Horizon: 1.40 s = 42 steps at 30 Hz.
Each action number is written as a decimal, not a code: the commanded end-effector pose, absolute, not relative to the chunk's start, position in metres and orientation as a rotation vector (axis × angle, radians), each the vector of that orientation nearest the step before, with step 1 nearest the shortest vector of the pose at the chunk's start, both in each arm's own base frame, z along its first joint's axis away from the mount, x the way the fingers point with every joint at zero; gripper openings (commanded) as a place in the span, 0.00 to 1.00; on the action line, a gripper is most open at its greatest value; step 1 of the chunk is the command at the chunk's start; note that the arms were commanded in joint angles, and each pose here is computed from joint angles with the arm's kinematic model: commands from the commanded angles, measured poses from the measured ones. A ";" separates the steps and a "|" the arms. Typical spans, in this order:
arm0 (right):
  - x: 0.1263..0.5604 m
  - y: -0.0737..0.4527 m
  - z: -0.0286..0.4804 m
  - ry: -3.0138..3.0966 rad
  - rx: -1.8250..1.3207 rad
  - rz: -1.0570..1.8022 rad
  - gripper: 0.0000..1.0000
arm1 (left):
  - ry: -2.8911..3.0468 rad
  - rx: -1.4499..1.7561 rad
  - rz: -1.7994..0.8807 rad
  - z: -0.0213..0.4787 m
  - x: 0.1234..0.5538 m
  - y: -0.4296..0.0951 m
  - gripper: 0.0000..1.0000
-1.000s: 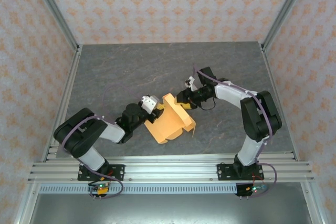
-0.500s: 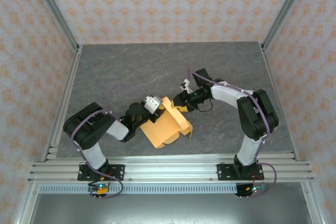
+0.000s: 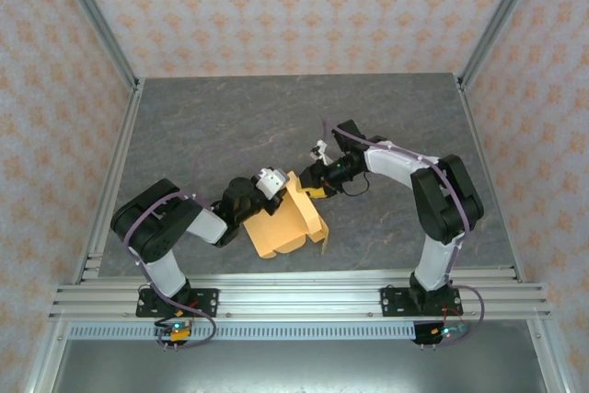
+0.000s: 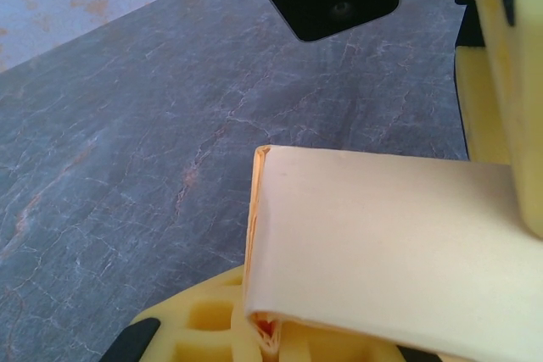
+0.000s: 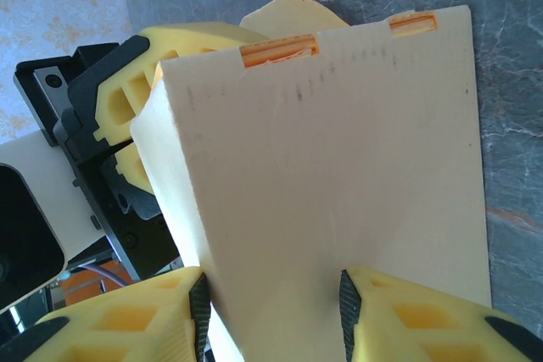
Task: Fold the paper box
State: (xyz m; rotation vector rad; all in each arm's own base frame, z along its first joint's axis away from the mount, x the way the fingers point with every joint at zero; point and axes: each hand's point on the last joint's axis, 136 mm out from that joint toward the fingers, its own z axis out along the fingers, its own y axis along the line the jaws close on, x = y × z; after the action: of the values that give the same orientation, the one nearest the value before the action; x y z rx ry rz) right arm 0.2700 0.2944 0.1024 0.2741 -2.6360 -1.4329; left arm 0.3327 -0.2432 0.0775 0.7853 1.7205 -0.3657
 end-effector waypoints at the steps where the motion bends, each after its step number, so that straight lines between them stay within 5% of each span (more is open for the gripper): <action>1: 0.266 0.291 0.086 -2.684 0.249 -1.313 0.46 | 1.705 0.850 -0.372 0.074 0.331 -0.258 0.02; 5: 0.273 0.289 0.092 -2.728 0.233 -1.336 0.48 | 1.732 0.835 -0.379 0.065 0.330 -0.261 0.01; 16: 0.272 0.281 0.074 -2.766 0.211 -1.252 0.48 | 1.725 0.774 -0.435 0.065 0.346 -0.274 0.21; 22: 0.285 0.276 0.083 -2.806 0.096 -1.238 0.61 | 1.726 0.788 -0.441 0.062 0.345 -0.276 0.10; 42: 0.330 0.280 0.109 -2.810 -0.038 -1.381 0.66 | 1.732 0.785 -0.466 0.060 0.346 -0.280 0.06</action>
State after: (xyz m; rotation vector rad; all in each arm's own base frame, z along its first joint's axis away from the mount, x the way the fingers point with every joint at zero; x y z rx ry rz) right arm 0.3107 0.2787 0.1021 -0.0065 -2.7711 -1.3397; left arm 0.3549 -0.2677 0.0726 0.7340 1.7091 -0.4225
